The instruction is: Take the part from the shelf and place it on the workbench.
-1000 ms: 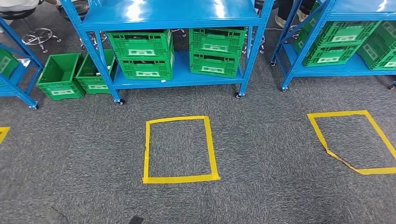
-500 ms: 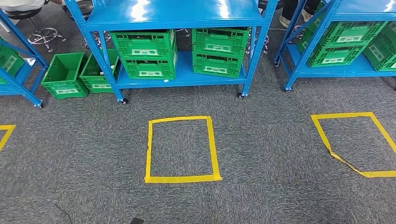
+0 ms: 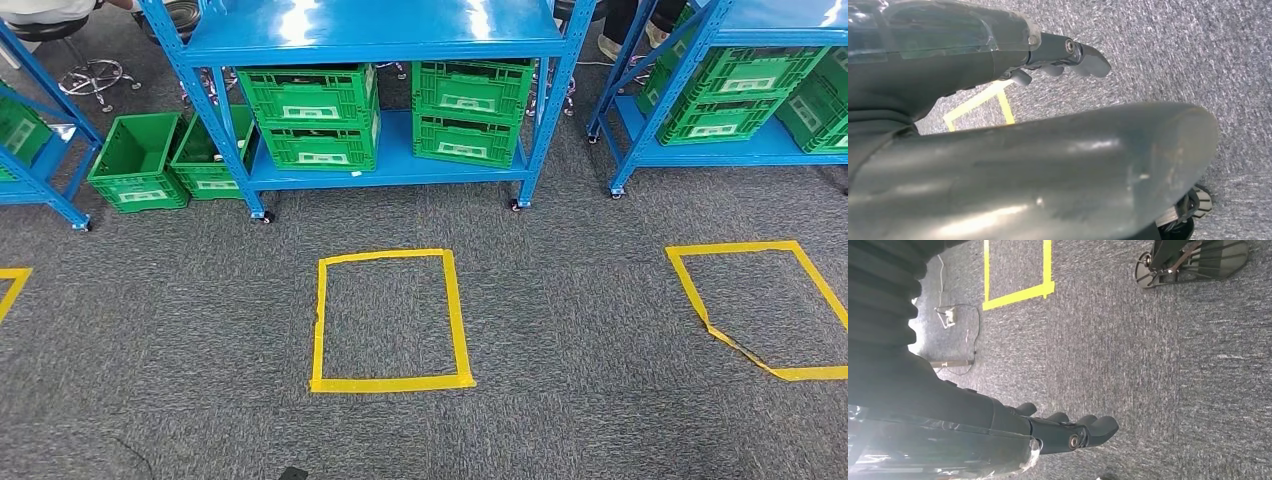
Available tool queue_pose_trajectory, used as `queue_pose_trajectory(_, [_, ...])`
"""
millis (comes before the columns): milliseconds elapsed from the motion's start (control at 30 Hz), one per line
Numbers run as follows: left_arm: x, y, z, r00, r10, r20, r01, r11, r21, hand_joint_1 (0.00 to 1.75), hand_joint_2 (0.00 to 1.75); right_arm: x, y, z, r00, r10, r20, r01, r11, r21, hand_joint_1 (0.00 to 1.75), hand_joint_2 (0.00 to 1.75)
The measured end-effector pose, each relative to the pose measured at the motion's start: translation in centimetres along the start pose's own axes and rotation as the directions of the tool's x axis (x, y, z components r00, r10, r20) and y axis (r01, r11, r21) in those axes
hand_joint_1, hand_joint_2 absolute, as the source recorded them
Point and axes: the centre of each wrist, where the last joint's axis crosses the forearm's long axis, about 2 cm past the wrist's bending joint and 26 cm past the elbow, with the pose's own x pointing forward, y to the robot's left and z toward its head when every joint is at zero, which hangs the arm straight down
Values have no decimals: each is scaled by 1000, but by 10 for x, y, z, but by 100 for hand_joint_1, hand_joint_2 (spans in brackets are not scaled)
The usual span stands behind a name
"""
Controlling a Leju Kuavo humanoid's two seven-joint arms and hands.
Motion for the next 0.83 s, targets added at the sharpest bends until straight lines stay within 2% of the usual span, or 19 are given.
queue_pose_trajectory(733, [2,-11,2,1000,-15,-20,15,1000,-4,0,0,0,-3,-1,999,27,-42,-26,1000,14,0,175])
queue_pose_trajectory(800, [3,-12,2,999,-19,-27,19,1000,2,0,87,0,-3,-1,998,36,-47,-35,999,14,0,175])
queue_pose_trajectory(833, [3,-12,2,999,-20,-29,21,1000,4,0,116,0,-4,-1,998,38,-49,-38,999,14,0,175])
